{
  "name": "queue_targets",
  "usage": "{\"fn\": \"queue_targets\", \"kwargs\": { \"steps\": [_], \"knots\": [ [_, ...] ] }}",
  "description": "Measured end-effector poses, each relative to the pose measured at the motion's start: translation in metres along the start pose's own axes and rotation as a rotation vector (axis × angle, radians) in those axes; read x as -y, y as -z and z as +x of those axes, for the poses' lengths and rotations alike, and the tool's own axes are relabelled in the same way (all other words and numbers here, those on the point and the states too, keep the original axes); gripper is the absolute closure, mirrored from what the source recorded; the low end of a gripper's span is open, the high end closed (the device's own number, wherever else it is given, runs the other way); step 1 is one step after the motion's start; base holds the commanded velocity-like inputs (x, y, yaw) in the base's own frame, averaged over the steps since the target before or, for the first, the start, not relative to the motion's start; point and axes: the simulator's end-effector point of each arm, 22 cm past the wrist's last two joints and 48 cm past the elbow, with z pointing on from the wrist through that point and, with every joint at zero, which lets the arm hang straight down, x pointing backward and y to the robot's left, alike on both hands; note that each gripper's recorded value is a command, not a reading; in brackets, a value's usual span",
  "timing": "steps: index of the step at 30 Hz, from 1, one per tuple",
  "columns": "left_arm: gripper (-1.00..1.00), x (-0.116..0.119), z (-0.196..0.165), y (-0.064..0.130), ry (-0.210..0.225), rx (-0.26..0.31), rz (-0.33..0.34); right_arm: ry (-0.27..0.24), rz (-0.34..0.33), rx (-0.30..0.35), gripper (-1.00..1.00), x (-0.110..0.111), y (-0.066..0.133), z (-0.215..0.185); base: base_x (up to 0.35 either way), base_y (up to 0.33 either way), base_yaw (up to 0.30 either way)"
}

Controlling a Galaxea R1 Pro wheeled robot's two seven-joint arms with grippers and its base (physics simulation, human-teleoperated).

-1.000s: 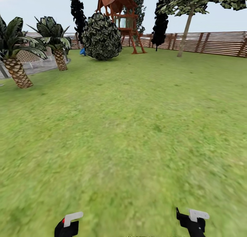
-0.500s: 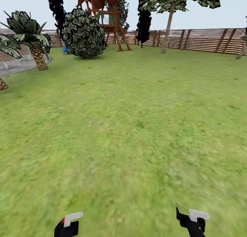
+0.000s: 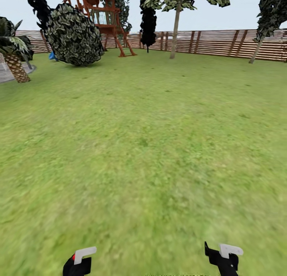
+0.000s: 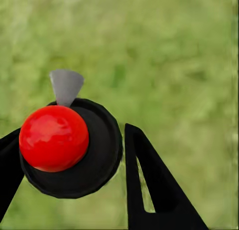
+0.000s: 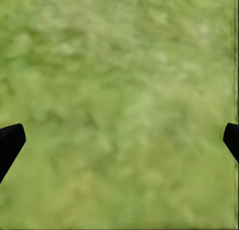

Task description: In the garden, pick up the pesticide atomizer on the floor and spray pesticide onto both trees until each tree trunk is fully covered.

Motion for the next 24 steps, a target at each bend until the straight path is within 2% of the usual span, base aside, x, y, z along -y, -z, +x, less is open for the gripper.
{"fn": "queue_targets", "kwargs": {
  "steps": [24],
  "knots": [
    [1.0,0.0001,0.0006,-0.0001,-0.001,-0.001,0.0,0.001,0.0,-0.001,-1.0,0.0003,0.0,0.0007,0.01,-0.277,-0.298]
  ]
}}
